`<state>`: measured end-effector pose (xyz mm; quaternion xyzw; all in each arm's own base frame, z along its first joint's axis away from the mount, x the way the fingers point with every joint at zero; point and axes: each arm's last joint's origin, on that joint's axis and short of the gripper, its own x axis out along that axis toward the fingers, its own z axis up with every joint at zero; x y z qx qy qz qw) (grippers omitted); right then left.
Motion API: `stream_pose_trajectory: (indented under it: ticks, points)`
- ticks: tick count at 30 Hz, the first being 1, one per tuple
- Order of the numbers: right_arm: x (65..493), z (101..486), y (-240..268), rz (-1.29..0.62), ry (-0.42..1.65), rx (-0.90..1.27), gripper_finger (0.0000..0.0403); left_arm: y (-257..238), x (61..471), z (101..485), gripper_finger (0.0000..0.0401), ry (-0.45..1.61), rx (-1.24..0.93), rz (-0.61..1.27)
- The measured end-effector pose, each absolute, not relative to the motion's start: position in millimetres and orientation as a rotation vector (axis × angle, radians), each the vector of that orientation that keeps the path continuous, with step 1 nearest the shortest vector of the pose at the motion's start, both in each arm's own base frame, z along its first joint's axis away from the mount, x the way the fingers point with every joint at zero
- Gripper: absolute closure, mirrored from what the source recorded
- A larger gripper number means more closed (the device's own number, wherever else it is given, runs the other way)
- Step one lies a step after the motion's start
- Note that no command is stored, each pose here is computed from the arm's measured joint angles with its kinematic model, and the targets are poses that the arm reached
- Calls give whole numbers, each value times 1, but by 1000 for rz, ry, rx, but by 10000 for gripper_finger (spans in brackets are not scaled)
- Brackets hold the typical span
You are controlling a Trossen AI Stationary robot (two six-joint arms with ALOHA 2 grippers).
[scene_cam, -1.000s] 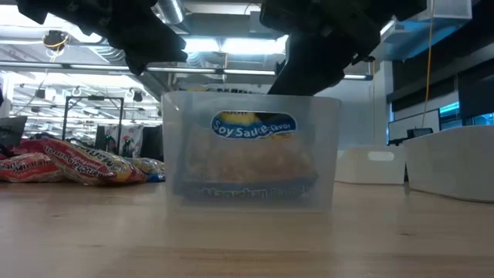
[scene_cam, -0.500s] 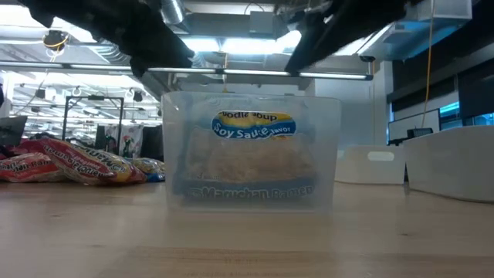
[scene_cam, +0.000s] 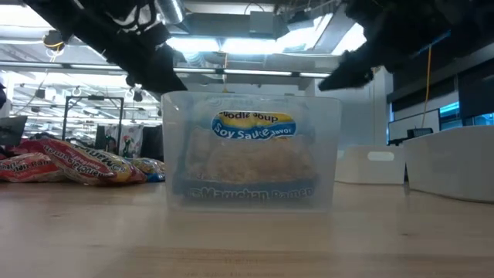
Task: Sort Maruchan noodles
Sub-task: Put the blue noodle pack into the transparent bin
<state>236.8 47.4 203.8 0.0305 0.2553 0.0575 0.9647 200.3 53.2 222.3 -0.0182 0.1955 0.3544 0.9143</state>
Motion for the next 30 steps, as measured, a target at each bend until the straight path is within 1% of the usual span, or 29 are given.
stream_pose_trajectory:
  ticks: [2, 5, 10, 16, 20, 25, 30]
  points:
    - [232, 193, 49, 127, 531, 124, 104, 58, 199, 219, 228, 433, -45, 762]
    - [228, 184, 54, 122, 545, 169, 104, 71, 192, 211, 228, 475, -178, 794]
    - [224, 180, 61, 89, 530, 154, 104, 97, 173, 198, 229, 577, -459, 802]
    - [224, 181, 62, 74, 520, 135, 104, 115, 147, 186, 230, 693, -663, 895]
    - [224, 180, 63, 79, 520, 113, 104, 121, 140, 177, 231, 774, -761, 863]
    - [225, 178, 63, 81, 529, 104, 104, 129, 141, 168, 230, 826, -763, 806]
    - [225, 177, 63, 85, 533, 86, 104, 136, 138, 166, 222, 802, -833, 704]
